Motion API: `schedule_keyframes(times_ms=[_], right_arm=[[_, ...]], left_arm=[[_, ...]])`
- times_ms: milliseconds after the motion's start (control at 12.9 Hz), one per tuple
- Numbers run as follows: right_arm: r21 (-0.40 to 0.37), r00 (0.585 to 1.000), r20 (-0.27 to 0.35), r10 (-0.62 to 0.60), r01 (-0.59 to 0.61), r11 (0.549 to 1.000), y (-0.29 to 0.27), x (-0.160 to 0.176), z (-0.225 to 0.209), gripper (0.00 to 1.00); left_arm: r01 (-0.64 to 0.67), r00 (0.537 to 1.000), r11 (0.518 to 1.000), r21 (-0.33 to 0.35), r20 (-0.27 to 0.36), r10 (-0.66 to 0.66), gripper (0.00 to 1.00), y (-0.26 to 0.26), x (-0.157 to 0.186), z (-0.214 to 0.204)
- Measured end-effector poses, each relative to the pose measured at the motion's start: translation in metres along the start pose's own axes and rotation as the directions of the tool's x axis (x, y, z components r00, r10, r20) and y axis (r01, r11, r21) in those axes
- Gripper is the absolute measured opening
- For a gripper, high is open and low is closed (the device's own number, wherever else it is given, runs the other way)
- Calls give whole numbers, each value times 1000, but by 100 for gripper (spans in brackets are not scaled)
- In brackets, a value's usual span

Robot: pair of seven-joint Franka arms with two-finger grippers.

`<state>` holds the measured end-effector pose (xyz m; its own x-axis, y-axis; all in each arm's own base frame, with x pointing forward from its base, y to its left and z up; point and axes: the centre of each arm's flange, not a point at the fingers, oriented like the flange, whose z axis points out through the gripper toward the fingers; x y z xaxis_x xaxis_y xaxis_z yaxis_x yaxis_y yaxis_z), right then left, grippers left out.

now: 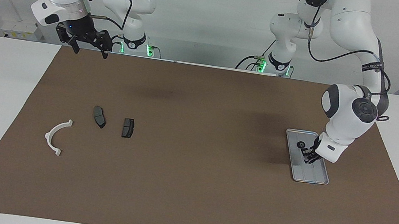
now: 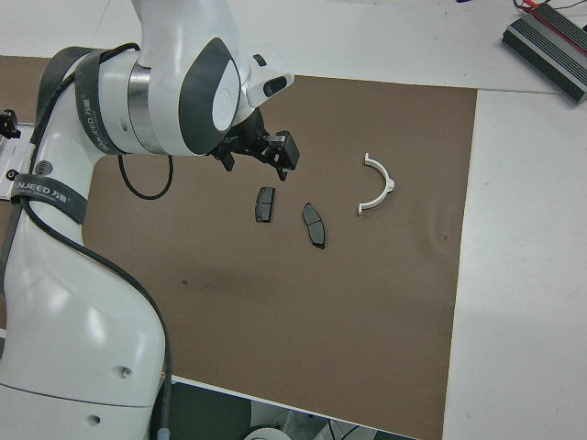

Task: Pick bearing gear from pile to tray
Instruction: 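Carry the second gear with the left gripper over the tray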

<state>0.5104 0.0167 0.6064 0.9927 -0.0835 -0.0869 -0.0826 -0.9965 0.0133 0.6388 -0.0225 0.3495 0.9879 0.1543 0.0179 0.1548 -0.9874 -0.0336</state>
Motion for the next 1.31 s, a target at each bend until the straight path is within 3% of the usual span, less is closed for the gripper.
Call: schedule_keyframes(times_ms=[696,1314], right_arm=[[3,1000,-21,3,-3,1000,1,2,-2,100],[3,1000,-21,3,-3,1000,1,2,-2,100]], left_arm=[[26,999,1000,5,41,-26,24,-21,-4,43],[37,998,999,4,42,-38,24,-29,-7,50]])
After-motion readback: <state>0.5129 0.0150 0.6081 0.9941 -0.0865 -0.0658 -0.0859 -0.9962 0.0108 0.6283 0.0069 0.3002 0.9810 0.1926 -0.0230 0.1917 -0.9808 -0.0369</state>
